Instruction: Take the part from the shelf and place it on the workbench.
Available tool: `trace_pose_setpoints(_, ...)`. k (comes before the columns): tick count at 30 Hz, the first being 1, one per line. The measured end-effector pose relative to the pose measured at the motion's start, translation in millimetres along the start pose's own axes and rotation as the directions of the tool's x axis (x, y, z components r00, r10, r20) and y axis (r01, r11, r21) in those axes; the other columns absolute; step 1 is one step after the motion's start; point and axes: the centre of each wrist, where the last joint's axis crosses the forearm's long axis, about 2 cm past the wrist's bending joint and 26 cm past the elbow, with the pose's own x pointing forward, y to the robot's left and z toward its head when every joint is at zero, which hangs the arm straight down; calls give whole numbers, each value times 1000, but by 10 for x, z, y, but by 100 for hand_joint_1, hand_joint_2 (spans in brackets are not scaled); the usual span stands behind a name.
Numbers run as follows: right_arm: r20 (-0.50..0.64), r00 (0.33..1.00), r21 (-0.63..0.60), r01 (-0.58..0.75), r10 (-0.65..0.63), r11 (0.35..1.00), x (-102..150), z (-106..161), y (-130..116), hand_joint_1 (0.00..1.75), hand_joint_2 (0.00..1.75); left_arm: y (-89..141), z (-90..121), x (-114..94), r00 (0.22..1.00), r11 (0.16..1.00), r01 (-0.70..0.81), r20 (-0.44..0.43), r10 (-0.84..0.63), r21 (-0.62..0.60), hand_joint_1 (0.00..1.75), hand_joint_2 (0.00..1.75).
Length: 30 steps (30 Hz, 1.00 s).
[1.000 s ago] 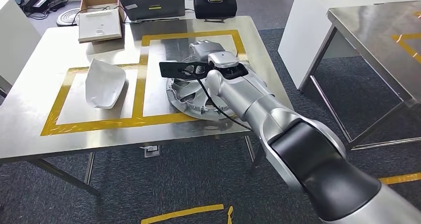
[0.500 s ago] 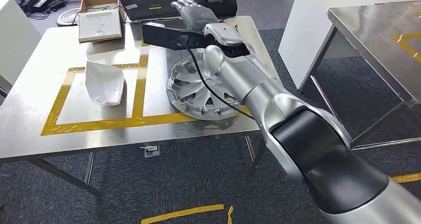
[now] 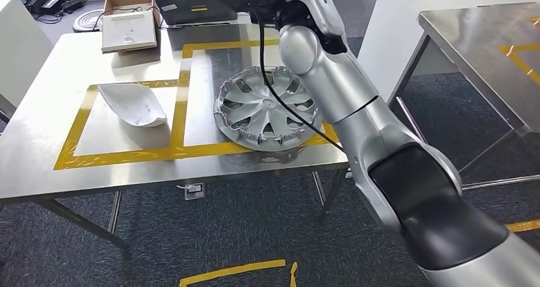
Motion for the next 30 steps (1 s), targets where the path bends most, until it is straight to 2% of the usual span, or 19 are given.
trace_pose_setpoints(9,86,996,-68,41,-36,997,-85,269,3,0,0,1,2,-51,1000,1000,11,0,-11,13,0,0)
trace_pose_setpoints(14,83,996,-85,45,-38,995,-128,431,50,0,0,3,1,-37,1000,1000,20,10,-20,13,0,0)
trace_pose_setpoints(20,96,995,-128,29,-16,991,-139,464,-67,0,0,18,-3,6,1000,1000,14,18,-15,20,0,0)
trace_pose_setpoints(30,69,997,-130,-9,18,991,-263,697,-42,0,0,20,0,-109,1000,1000,16,-1,-16,20,0,0)
